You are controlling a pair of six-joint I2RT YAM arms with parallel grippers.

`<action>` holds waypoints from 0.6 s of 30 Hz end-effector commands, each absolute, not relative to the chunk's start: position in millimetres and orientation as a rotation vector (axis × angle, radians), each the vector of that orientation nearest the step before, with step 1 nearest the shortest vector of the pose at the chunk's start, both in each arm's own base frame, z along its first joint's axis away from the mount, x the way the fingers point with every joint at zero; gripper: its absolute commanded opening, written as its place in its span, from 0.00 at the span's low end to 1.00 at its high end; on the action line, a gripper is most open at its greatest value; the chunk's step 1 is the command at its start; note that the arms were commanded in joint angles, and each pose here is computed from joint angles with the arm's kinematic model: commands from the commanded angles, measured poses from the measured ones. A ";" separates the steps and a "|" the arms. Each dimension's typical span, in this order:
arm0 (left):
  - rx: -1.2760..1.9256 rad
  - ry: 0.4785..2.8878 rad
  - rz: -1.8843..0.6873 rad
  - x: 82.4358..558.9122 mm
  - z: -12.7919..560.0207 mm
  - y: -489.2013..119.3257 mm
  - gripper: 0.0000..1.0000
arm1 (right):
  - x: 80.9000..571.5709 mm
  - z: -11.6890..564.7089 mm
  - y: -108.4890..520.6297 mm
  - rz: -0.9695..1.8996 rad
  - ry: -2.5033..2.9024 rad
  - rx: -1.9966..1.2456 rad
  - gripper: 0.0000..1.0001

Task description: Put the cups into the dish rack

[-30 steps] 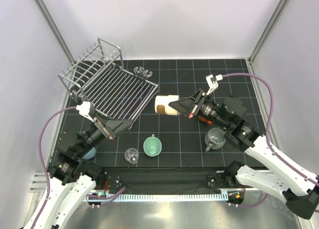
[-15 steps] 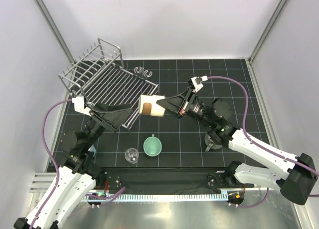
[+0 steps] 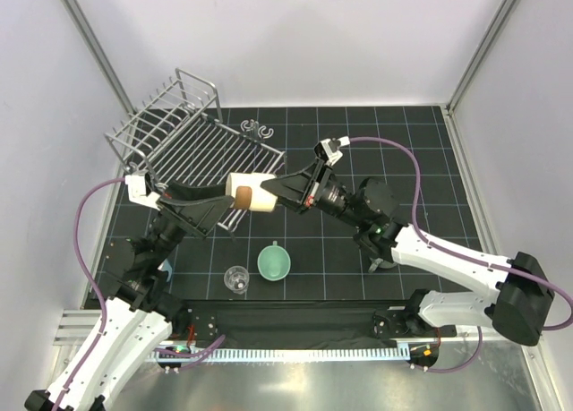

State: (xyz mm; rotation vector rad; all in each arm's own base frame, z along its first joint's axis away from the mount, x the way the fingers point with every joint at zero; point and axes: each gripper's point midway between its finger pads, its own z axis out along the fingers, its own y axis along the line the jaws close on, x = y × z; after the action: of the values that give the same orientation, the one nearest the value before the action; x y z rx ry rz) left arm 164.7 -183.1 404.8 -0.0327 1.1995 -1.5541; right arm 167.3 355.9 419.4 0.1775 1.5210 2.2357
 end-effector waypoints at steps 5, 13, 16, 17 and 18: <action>0.002 1.149 -1.561 158.2 414.4 -182.0 1.00 | 159.5 471.9 349.5 2.311 1.308 0.146 0.04; -0.030 1.190 -1.554 166.0 410.1 -183.8 0.87 | 163.0 470.3 354.1 2.302 1.303 0.180 0.04; -0.020 1.200 -1.558 167.1 412.9 -186.5 0.92 | 164.7 469.8 354.6 2.295 1.297 0.190 0.04; -0.023 1.208 -1.554 169.1 411.6 -187.0 0.92 | 164.9 469.4 355.5 2.295 1.299 0.192 0.04; -0.034 1.216 -1.552 170.8 410.8 -186.8 0.92 | 165.1 470.1 355.9 2.298 1.295 0.194 0.04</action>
State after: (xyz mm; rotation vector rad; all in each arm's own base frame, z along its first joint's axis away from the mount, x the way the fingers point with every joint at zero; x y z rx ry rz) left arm 172.1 -186.7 398.4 -0.0495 1.2336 -1.5528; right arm 168.8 367.1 427.8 0.2169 1.4787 2.2519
